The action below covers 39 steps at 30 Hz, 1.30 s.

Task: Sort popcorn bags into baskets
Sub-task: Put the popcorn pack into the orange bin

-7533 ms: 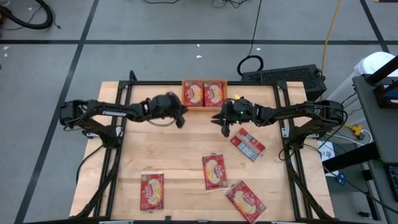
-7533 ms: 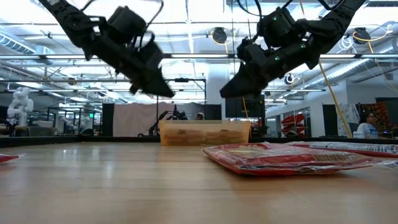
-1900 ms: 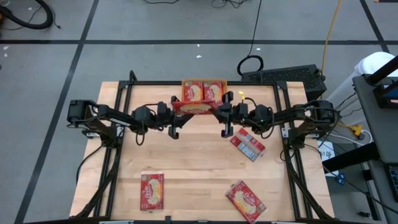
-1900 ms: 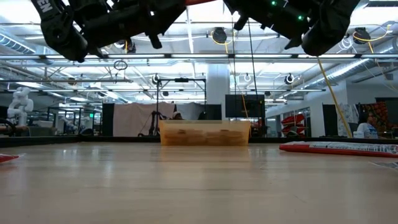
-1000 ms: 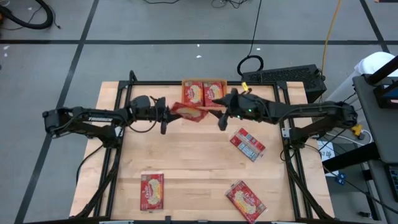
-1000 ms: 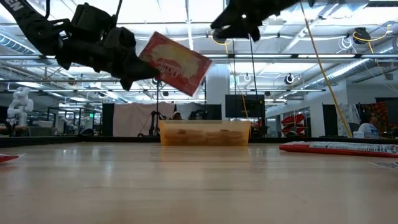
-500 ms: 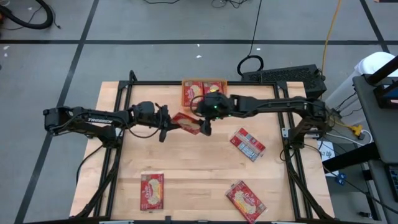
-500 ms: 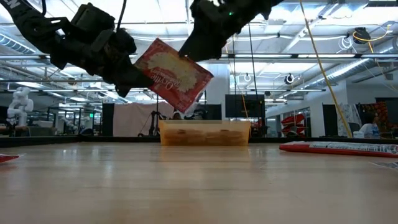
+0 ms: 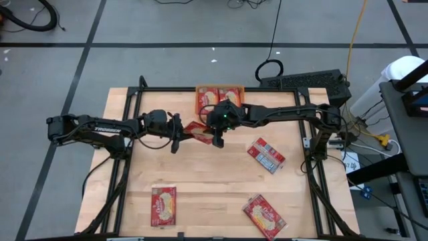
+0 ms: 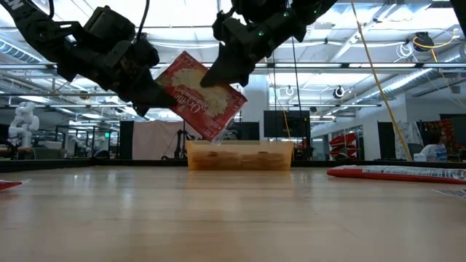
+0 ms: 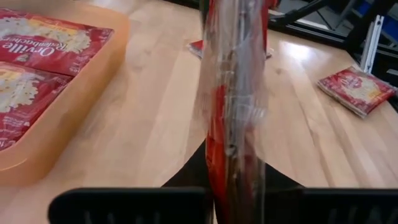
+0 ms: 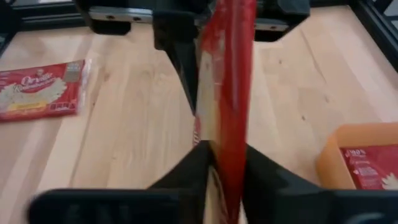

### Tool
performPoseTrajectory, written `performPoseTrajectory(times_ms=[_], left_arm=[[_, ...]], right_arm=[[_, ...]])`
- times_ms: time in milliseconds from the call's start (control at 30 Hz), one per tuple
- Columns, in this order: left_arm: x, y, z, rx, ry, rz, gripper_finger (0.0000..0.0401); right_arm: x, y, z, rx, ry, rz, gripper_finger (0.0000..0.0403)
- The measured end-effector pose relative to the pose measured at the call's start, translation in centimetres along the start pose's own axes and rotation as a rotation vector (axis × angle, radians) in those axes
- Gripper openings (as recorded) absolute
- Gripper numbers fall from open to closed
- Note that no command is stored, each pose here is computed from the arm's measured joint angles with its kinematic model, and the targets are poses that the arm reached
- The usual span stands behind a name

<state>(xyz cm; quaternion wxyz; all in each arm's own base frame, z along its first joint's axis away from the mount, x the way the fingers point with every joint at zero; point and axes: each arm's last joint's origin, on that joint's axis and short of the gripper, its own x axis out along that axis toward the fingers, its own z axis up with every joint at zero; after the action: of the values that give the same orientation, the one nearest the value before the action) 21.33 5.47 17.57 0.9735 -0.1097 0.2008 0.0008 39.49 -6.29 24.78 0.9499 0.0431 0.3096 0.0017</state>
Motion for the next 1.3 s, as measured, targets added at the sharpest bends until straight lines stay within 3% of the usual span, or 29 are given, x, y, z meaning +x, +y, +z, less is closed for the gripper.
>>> performPoseTrajectory(times_ms=[133, 300, 433, 600, 733, 933, 1067, 1167, 1300], left_arm=[[0.0, 0.0, 0.0, -0.008, -0.003, 0.017, 0.0038], [0.1, 0.0, 0.1, -0.01, -0.014, 0.108, 0.0138], [0.1, 0.0, 0.0, -0.044, -0.019, 0.178, 0.0212], [0.1, 0.1, -0.3, -0.119, 0.004, 0.197, 0.0267], [-0.2, 0.0, -0.3, -0.198, 0.009, 0.197, 0.0278], [0.0, -0.8, 0.6, -0.127, -0.082, 0.163, 0.0256], [0.1, -1.7, 1.2, -0.085, -0.142, 0.127, 0.0238], [0.2, -2.3, 1.4, -0.073, -0.178, 0.125, 0.0231], [0.3, -3.3, 1.6, -0.043, -0.21, 0.11, 0.0228]], right_arm=[[0.0, 0.0, 0.1, -0.021, -0.008, -0.004, 0.001], [-0.5, -0.3, 0.1, -0.013, 0.003, -0.015, 0.0024], [-1.8, -0.9, 0.2, 0.004, 0.03, -0.032, 0.0013], [-4.6, -2.3, -0.2, 0.027, -0.002, -0.073, 0.0008], [-7.1, -3.6, -1.2, 0.062, -0.067, -0.124, 0.0019], [-9.9, -6.9, -3.8, 0.149, -0.303, -0.211, 0.0013], [-11.0, -9.8, -6.2, 0.27, -0.414, -0.273, 0.0011], [-11.0, -11.5, -7.9, 0.361, -0.451, -0.308, 0.0013], [-10.4, -13.2, -9.6, 0.47, -0.441, -0.257, 0.0018]])
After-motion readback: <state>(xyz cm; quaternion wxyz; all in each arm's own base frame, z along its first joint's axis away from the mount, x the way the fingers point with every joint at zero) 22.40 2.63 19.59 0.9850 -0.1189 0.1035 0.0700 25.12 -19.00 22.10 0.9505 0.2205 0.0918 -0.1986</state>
